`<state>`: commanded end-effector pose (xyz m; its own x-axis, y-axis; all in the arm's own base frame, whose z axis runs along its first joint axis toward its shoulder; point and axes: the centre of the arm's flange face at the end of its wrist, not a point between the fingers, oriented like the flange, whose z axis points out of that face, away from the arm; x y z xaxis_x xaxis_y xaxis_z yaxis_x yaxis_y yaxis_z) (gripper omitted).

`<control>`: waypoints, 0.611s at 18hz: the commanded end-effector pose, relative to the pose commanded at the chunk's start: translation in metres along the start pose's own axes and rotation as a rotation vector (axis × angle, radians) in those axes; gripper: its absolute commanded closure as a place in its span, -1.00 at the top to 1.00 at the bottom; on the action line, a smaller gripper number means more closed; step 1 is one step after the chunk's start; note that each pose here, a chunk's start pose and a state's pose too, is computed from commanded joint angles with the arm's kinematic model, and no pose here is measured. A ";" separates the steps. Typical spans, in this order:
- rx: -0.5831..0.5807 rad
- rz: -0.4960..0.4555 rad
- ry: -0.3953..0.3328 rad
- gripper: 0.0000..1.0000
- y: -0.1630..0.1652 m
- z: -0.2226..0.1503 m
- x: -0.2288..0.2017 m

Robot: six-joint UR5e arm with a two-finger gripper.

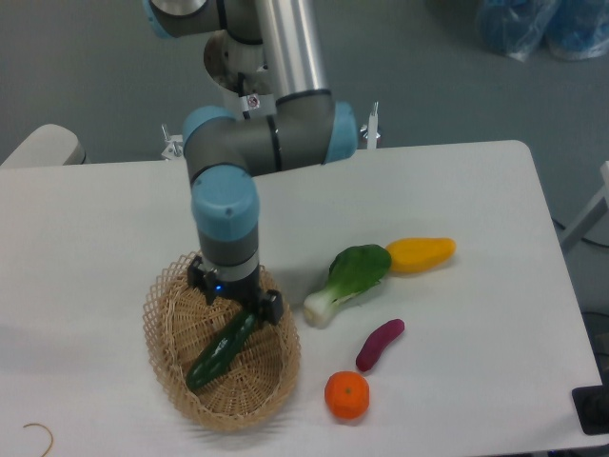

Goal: Pick up the cucumber from the basket
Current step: 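Lower the gripper onto the cucumber and close the fingers on it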

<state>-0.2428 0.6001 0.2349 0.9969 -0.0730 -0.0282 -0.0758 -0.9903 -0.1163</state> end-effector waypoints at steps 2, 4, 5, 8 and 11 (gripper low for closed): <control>0.002 0.031 -0.002 1.00 -0.002 0.004 0.000; -0.006 0.046 0.005 1.00 0.000 0.009 0.002; -0.013 0.048 0.009 1.00 0.000 0.015 0.003; -0.013 0.085 0.002 1.00 -0.003 0.023 0.004; -0.032 0.104 -0.018 1.00 -0.003 0.028 0.008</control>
<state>-0.2348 0.6060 0.2071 0.9832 -0.1737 -0.0561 -0.1778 -0.9808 -0.0797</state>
